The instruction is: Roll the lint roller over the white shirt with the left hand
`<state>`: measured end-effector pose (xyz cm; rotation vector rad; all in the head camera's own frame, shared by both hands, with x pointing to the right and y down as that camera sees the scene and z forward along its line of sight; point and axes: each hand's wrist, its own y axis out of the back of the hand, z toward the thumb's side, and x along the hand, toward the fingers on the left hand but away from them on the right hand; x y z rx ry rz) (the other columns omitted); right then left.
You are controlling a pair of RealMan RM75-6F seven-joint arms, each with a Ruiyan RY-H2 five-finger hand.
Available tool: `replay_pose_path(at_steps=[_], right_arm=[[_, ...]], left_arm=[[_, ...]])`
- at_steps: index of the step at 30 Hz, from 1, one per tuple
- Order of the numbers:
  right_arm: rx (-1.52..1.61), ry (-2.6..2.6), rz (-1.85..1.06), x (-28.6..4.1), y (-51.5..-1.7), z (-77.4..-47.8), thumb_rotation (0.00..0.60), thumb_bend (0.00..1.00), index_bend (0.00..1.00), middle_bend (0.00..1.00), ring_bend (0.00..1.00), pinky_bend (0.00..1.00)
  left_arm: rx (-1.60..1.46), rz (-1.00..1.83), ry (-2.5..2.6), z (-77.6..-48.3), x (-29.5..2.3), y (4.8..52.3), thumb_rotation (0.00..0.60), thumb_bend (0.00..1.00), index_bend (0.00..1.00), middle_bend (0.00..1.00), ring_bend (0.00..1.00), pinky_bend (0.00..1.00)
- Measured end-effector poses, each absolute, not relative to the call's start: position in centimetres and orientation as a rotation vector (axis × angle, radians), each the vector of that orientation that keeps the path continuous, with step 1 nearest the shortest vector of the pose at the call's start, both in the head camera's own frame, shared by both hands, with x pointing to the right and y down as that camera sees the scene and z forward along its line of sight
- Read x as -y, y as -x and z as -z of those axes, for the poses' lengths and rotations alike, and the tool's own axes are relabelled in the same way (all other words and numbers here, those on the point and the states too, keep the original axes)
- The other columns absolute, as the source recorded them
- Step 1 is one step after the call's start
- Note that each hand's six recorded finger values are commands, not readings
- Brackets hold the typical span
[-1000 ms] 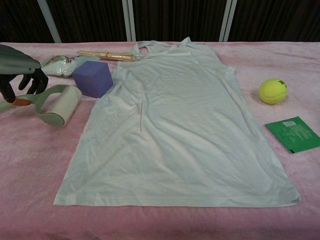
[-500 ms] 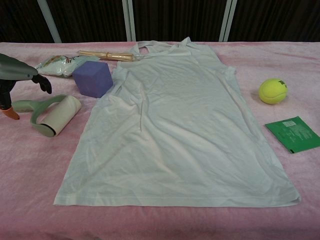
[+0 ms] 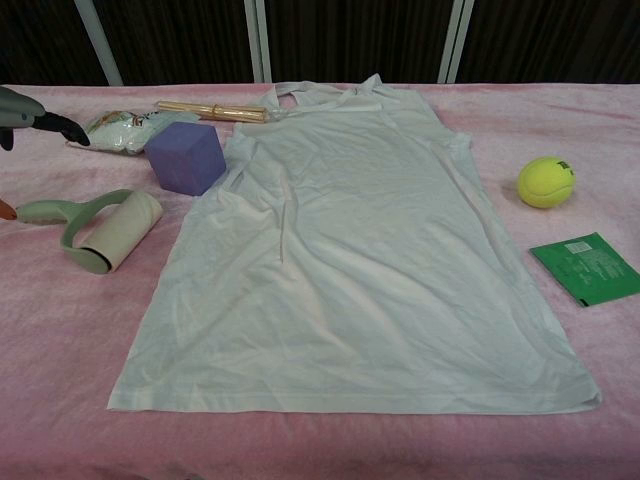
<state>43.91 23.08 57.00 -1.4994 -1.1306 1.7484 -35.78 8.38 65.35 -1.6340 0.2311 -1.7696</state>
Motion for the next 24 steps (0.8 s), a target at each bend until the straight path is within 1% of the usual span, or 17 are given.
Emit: replay_pose_path(at_steps=[5,9,13,16,20,24], right_arm=[[1.128,1.493,-1.751,-23.0,-44.0,-57.0,0.6,0.26,0.18,0.02,0.15,0.21],[1.125,1.488,-1.747,-23.0,-44.0,-56.9,0.6,0.26,0.18,0.02,0.15,0.21],[1.112,1.497,-1.731,-22.9,-43.8,-56.9,0.6,0.26,0.18,0.02,0.15,0.21],[1.091,1.507,-1.713,-22.8,-43.6,-56.8,0.6,0.26,0.18,0.02,0.15,0.21],[1.054,1.518,-1.688,-22.8,-43.3,-56.8,0.6,0.26,0.18,0.02,0.15,0.21],[1.03,1.523,-1.678,-23.0,-43.1,-56.9,0.6,0.26,0.18,0.02,0.15,0.21]], left_arm=[[-0.354,1.663,1.589,-62.4,-8.2,37.2,0.6,0.15,0.1,0.08,0.0,0.19],[-0.487,1.577,1.565,-59.5,-9.4,39.2,0.6,0.17,0.1,0.09,0.0,0.15],[-0.64,1.559,1.56,-57.0,-12.7,42.8,0.6,0.17,0.1,0.08,0.0,0.13],[-0.731,1.571,1.574,-55.8,-15.7,45.1,0.6,0.17,0.12,0.07,0.0,0.13],[-0.839,1.559,1.592,-54.9,-18.9,47.3,0.6,0.17,0.15,0.08,0.0,0.11],[-0.893,1.568,1.592,-55.2,-21.3,49.1,0.6,0.18,0.17,0.08,0.0,0.08]])
